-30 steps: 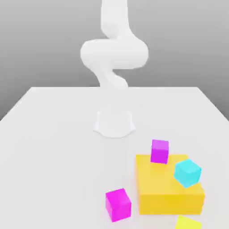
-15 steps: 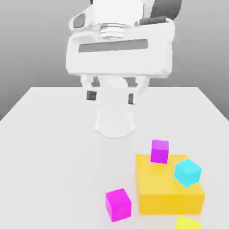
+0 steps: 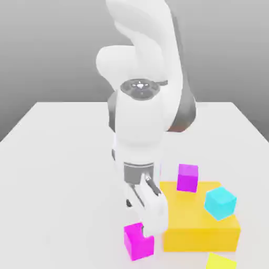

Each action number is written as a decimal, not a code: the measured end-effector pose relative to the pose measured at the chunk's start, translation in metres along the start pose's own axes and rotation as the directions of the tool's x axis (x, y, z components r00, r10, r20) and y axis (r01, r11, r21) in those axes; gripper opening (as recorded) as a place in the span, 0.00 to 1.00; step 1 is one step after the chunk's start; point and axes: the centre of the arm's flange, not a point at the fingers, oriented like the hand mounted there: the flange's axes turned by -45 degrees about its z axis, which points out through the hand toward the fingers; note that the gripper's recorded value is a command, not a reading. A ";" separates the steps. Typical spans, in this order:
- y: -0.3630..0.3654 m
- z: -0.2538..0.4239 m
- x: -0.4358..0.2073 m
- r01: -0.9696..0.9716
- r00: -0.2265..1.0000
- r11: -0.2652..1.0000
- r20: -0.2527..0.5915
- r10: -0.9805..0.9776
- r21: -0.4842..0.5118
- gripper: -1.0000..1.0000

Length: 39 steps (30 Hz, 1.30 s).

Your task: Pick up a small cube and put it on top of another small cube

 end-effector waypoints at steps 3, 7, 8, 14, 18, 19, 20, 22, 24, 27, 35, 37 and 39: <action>0.002 0.035 -0.001 -0.003 1.000 1.000 0.002 0.003 -0.003 0.00; 0.001 0.034 -0.001 -0.003 1.000 1.000 0.001 0.003 -0.001 0.00; 0.001 0.034 -0.001 -0.003 1.000 1.000 0.001 0.003 0.000 0.00; 0.001 -0.002 0.000 -0.004 1.000 1.000 0.001 0.004 -0.001 0.00; 0.003 -0.043 -0.019 0.034 0.999 0.999 -0.004 -0.034 -0.004 0.00; 0.003 -0.052 -0.032 0.062 0.998 0.998 -0.005 -0.063 -0.005 0.00; 0.005 -0.060 -0.040 0.078 0.997 0.997 -0.007 -0.078 -0.006 0.00; 0.010 -0.077 -0.058 0.115 0.993 0.993 -0.008 -0.116 -0.008 0.00; 0.017 -0.092 -0.072 0.142 0.990 0.990 -0.010 -0.142 -0.010 0.00; 0.029 -0.112 -0.095 0.191 0.982 0.982 -0.009 -0.191 -0.011 0.00; 0.072 -0.151 -0.157 0.329 0.944 0.944 -0.001 -0.329 -0.006 0.00; 0.082 -0.152 -0.167 0.356 0.934 0.934 0.002 -0.356 -0.003 0.00; 0.083 -0.136 -0.170 0.363 0.932 0.932 0.001 -0.363 -0.003 0.00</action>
